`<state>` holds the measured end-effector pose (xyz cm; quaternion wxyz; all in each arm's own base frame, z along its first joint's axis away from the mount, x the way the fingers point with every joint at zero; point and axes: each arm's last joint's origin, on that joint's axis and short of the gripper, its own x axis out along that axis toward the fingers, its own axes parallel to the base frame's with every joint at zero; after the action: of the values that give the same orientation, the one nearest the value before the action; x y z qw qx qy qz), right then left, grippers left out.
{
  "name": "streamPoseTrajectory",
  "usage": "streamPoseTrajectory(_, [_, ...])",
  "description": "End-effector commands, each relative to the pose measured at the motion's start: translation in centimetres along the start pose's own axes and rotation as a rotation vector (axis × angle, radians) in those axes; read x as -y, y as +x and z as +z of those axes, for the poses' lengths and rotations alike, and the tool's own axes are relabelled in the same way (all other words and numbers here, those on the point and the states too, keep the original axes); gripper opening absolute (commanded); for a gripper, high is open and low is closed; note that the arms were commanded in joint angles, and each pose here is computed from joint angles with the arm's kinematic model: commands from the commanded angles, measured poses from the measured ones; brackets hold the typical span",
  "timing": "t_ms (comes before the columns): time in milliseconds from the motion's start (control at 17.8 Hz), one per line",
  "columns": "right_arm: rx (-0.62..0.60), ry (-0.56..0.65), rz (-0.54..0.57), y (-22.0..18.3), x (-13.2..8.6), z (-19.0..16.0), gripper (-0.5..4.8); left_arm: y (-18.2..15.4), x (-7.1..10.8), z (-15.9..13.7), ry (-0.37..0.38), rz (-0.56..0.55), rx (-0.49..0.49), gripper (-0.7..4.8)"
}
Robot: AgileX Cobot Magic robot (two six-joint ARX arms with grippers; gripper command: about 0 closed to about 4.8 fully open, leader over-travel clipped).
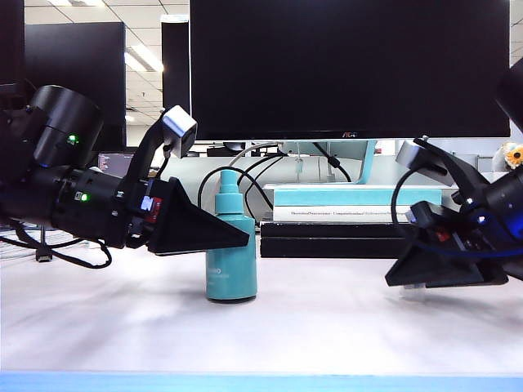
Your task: Pick up the sprayer with the left hand, pick up its lid with the right hand then put the lid on the sprayer.
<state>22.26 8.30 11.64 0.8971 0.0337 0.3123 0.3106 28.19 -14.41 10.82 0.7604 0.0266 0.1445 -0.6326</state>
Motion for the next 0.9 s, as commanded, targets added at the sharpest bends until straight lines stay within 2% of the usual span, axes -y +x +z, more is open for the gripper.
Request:
streamPoseTrajectory(56, [0.036, -0.013, 0.005, 0.1, 0.0, 0.9, 0.79, 0.0, 0.0, 0.1, 0.002, -0.003, 0.001, 2.05])
streamPoseTrajectory(281, [0.093, 0.040, 0.082, 0.4, -0.3, 3.3, 0.76, 0.0, 0.0, 0.1, -0.003, -0.004, -0.002, 2.05])
streamPoseTrajectory(450, [0.074, 0.078, 0.219, 0.7, -0.9, 5.7, 0.76, 0.1, 0.1, 0.0, -0.009, -0.010, -0.006, 2.05])
streamPoseTrajectory(506, [0.065, 0.066, 0.274, 0.8, -1.5, 6.6, 0.76, 0.1, 0.1, 0.0, -0.015, -0.014, -0.011, 2.05])
streamPoseTrajectory(619, [0.062, 0.045, 0.316, 1.1, -2.5, 7.8, 0.76, 0.4, 0.3, -0.1, -0.018, -0.022, -0.019, 2.05])
streamPoseTrajectory(787, [0.075, 0.003, 0.367, 1.4, -4.3, 10.2, 0.77, 0.6, 0.6, -0.3, -0.020, -0.033, -0.036, 2.05])
streamPoseTrajectory(900, [0.084, -0.004, 0.375, 1.3, -4.6, 11.3, 0.78, 0.6, 0.6, -0.5, -0.039, -0.037, -0.054, 2.05])
